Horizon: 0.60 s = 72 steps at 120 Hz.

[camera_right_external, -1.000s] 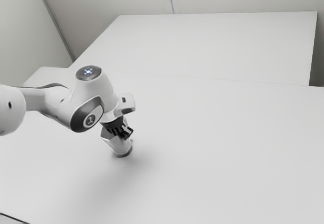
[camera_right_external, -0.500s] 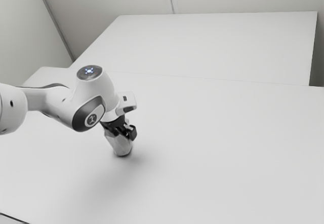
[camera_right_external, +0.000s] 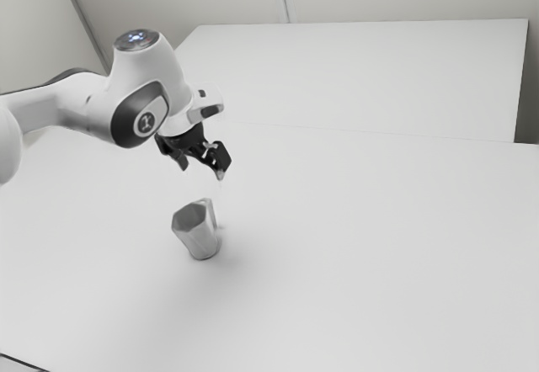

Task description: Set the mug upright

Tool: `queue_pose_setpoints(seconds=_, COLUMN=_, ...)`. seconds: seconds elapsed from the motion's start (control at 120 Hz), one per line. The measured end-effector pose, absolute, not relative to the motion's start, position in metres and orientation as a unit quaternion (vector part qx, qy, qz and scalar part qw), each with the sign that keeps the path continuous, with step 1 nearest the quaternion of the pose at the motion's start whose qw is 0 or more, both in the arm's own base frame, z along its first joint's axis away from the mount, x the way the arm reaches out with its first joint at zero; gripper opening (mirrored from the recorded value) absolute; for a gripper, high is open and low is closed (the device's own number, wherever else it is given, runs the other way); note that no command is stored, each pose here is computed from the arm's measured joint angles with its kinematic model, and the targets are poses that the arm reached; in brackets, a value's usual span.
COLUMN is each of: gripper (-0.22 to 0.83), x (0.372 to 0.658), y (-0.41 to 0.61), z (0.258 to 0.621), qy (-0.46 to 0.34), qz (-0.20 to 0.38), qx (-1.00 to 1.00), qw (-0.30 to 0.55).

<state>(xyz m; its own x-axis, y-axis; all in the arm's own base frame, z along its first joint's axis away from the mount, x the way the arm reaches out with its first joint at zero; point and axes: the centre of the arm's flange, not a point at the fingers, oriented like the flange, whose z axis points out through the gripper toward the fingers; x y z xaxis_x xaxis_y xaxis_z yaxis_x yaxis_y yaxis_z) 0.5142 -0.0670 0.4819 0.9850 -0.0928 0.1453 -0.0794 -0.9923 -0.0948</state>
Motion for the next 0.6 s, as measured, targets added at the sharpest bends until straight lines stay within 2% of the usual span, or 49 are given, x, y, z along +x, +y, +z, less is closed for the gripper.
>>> queue_pose_setpoints(seconds=0.317, gripper=0.61, x=0.539, y=-0.068, z=0.542, qy=0.031, qz=-0.017, qx=-0.999, qw=0.036)
queue_pose_setpoints(seconds=0.6, gripper=0.61, x=0.553, y=-0.065, z=0.565, qy=0.024, qz=-0.004, qx=-0.999, qw=0.025)
